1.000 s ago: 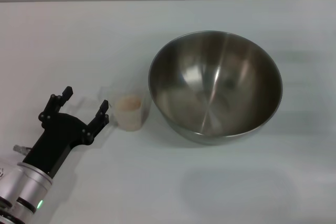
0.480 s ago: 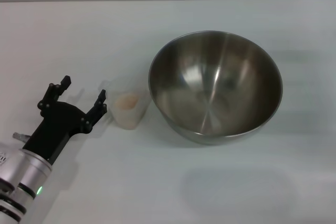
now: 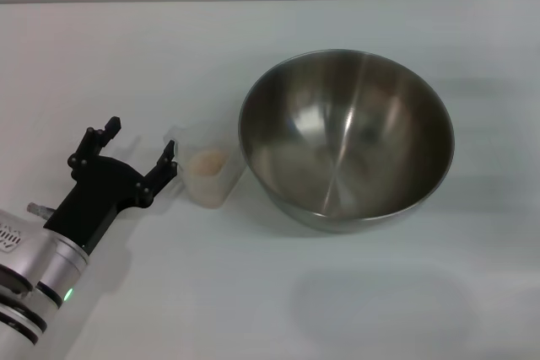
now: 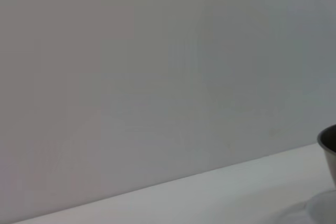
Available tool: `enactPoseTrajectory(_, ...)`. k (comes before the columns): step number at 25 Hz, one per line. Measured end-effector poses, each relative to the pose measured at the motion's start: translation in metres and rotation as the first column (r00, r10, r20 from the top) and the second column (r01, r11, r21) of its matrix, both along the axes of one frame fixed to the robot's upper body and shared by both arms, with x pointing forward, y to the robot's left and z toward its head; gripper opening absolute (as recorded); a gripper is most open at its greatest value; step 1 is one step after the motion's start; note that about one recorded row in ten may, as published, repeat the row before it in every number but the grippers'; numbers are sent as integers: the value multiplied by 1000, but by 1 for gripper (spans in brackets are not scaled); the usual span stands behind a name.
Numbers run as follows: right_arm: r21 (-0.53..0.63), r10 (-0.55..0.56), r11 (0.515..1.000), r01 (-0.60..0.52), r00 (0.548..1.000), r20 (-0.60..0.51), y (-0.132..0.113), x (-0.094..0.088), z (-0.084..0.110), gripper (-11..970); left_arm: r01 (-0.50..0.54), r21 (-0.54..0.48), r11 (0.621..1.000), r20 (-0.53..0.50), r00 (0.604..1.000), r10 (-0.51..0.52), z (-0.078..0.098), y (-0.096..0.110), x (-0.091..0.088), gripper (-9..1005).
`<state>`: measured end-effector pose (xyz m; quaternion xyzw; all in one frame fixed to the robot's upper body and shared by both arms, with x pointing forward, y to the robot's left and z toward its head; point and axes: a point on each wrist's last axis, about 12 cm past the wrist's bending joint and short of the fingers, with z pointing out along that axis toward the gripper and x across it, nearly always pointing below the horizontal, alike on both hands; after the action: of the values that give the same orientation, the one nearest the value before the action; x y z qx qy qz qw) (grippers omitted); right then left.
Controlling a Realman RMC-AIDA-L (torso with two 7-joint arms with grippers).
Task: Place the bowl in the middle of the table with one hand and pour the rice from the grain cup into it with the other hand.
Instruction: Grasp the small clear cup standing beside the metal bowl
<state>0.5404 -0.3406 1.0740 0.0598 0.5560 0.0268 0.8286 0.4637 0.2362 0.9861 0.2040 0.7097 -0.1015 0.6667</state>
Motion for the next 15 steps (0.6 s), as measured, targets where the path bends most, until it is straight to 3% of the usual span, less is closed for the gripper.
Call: enactPoseTrajectory(15, 2, 4, 1000, -4, 1000, -15, 2, 4, 0, 783, 1, 4, 1000, -6, 1000, -1, 1, 0, 5, 824)
